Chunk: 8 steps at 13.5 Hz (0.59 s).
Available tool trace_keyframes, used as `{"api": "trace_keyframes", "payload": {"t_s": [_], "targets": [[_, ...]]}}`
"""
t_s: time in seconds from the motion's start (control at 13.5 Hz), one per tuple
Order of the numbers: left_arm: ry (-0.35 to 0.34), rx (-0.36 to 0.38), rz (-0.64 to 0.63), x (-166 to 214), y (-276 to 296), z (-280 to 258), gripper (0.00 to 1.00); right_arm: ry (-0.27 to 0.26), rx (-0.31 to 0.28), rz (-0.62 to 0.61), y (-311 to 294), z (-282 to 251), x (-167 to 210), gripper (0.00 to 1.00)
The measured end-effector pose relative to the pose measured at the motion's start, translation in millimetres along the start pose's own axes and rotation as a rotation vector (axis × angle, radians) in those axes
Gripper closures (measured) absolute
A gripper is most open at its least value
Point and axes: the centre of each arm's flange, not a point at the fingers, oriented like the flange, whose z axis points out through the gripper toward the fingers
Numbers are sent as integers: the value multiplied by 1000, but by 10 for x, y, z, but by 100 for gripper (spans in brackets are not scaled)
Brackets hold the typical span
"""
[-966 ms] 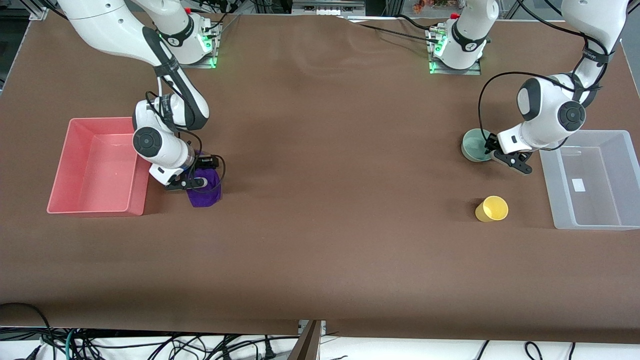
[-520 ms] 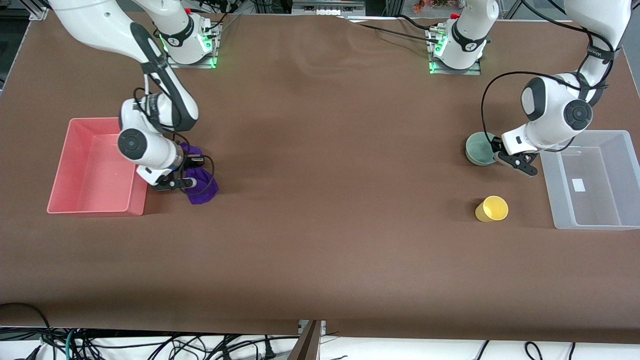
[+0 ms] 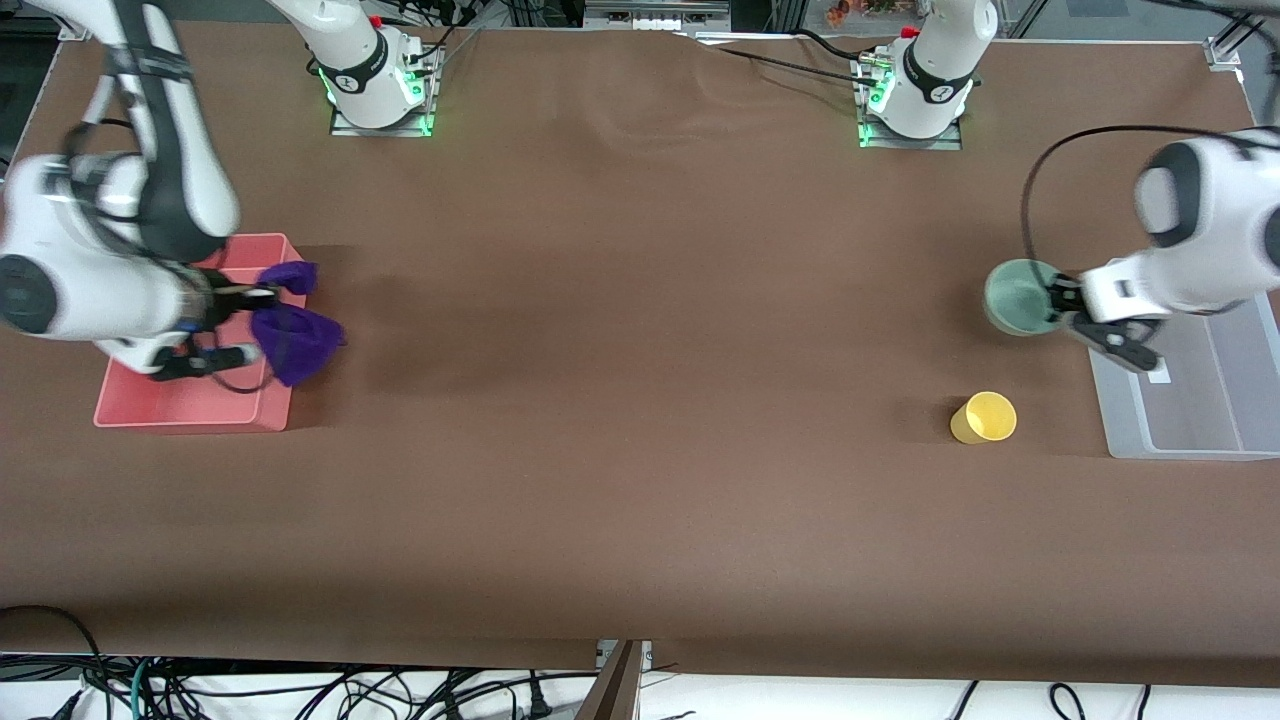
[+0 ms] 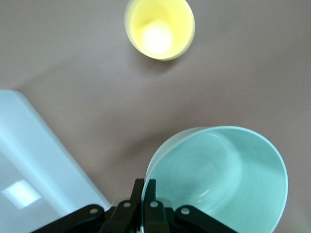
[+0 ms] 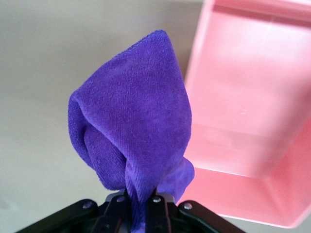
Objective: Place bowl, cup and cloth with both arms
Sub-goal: 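Carry the cloth into the pink bin while the left gripper places the bowl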
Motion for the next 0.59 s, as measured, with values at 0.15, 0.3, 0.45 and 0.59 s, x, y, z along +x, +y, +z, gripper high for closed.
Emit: {"api": "trace_keyframes", "payload": {"t_s": [0.15, 0.3, 0.45, 0.59], "targets": [[26, 9, 24, -194, -624, -354, 97, 0, 7, -44, 311, 10, -88, 90], [36, -13, 35, -562, -1372, -121, 97, -14, 3, -72, 576, 70, -166, 90], [40, -53, 41, -930, -1983, 399, 97, -28, -3, -80, 839, 175, -219, 90], [44, -43, 50, -1079, -2331, 849, 97, -25, -10, -106, 1112, 308, -245, 90]]}}
